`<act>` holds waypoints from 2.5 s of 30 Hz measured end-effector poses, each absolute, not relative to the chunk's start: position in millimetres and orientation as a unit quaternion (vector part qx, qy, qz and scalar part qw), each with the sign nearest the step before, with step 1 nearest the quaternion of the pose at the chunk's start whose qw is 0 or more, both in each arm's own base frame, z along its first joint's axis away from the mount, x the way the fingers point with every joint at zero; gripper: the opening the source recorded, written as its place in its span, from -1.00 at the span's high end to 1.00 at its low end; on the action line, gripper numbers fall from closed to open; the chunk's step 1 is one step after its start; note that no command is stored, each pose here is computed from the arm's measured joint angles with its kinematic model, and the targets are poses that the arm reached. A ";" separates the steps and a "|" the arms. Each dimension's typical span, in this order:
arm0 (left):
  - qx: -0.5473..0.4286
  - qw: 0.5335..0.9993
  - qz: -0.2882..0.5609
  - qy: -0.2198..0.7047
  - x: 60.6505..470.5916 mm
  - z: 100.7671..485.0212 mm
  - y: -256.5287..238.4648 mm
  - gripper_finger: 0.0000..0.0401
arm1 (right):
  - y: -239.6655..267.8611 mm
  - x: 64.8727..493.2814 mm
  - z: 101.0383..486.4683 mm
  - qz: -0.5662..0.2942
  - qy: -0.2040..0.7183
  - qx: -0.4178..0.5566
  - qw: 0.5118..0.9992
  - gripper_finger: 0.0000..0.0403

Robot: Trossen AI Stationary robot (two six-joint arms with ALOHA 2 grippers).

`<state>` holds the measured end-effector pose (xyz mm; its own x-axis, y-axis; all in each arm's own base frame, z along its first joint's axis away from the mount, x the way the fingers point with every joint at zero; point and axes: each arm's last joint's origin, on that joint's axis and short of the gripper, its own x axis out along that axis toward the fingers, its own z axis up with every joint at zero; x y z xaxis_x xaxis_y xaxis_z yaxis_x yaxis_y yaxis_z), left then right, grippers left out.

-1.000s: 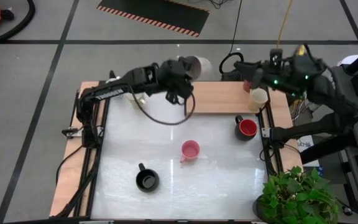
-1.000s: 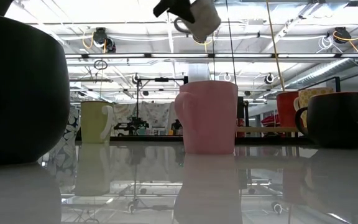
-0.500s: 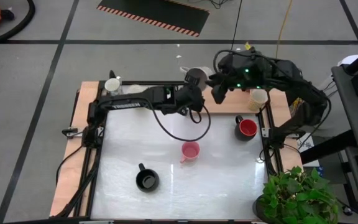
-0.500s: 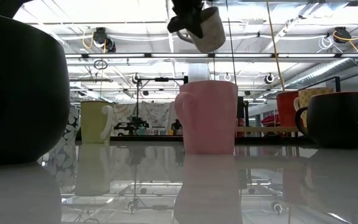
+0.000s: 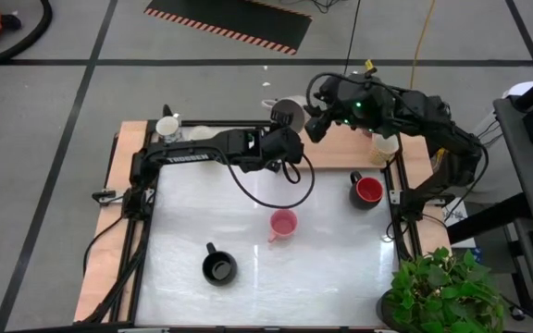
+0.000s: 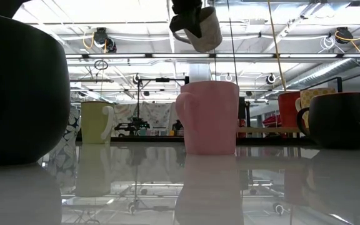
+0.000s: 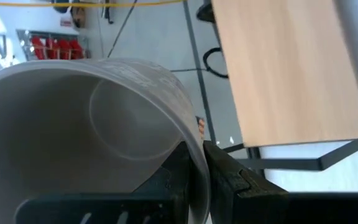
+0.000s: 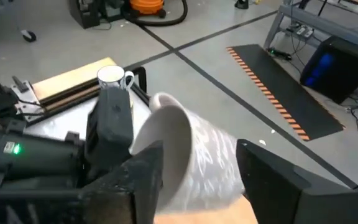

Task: Place coffee mugs
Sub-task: Put the gray mug on the shelf

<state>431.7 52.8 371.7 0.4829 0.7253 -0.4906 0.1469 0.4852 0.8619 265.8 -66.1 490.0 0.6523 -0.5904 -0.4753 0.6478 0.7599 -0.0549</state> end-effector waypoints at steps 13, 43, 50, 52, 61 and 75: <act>0.480 0.710 0.171 0.486 430.9 362.6 52.4 0.85 | -72.9 276.7 471.0 -0.313 0.268 0.027 0.910 -0.06; 0.577 0.647 0.102 0.488 434.3 361.2 23.6 0.85 | -92.4 269.5 441.4 -0.232 0.354 0.169 0.890 0.63; 0.570 0.657 0.102 0.482 434.9 360.4 17.7 0.84 | -91.9 268.9 439.7 -0.229 0.362 0.167 0.888 0.96; 0.550 0.677 0.113 0.476 435.4 360.6 17.4 0.82 | -91.9 268.9 439.5 -0.231 0.362 0.169 0.887 0.98; 0.384 0.823 0.153 0.390 440.3 370.3 10.1 0.17 | -95.2 264.5 434.1 -0.245 0.386 0.182 0.871 0.99; 0.292 0.872 0.262 0.294 438.3 397.6 7.8 -0.66 | -123.5 247.3 431.5 -0.306 0.397 0.204 0.841 0.99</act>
<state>438.3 7.8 397.6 0.6901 0.6286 -0.3587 -0.2858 0.6920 0.6629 247.3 -123.5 431.5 0.4975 -0.3519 -0.7929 0.6761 0.7300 0.1003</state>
